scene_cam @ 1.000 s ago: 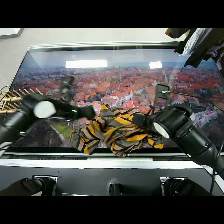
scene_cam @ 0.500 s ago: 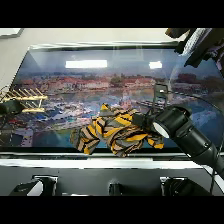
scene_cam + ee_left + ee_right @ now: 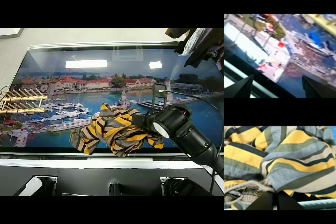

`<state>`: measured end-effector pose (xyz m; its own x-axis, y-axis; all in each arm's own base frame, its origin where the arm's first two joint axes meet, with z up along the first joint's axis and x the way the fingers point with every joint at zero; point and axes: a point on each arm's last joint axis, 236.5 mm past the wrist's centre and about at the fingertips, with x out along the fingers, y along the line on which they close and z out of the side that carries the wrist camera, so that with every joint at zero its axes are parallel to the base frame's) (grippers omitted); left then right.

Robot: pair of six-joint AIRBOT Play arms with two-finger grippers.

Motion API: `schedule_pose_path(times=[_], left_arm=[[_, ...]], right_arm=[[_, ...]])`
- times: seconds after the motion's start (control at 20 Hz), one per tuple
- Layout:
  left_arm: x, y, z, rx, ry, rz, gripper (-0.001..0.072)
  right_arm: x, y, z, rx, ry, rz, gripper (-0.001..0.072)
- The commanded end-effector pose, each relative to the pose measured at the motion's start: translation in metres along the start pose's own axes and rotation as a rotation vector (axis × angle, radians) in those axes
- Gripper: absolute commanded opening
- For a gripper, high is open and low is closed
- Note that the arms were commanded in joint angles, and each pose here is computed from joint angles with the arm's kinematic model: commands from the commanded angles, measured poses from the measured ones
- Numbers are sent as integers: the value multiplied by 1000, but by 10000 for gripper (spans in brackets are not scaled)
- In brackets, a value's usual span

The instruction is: Fold the clothes and pants, and hang the long-sleeved shirts on hangers.

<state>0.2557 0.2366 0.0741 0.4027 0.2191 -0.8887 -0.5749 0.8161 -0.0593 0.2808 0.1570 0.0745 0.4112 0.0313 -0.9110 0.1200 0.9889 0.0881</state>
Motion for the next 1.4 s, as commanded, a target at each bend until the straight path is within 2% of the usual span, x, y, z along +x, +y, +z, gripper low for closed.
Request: schedule_pose_path(times=[0.0, 0.2, 0.55, 0.75, 1.0, 1.2, 1.35], left_arm=[[27, 52, -5, 68, 30, 4, 710], [67, 75, -12, 128, 81, -4, 710], [128, 54, -31, 207, 165, -162, 710], [147, 44, -30, 293, 168, -180, 710], [167, 36, -44, 314, 220, -214, 709], [174, 34, -50, 414, 227, -238, 709], [178, 35, -52, 413, 235, -242, 709]], right_arm=[[0, -2, -2, -38, 11, -8, 28], [0, -2, -3, -48, 12, -8, 28], [0, -4, -5, -48, 21, -19, 29], [0, -4, -5, -48, 22, -19, 29], [0, -5, -5, -48, 22, -19, 29], [0, -4, -5, -48, 21, -19, 29], [0, -5, -5, -48, 20, -20, 29]])
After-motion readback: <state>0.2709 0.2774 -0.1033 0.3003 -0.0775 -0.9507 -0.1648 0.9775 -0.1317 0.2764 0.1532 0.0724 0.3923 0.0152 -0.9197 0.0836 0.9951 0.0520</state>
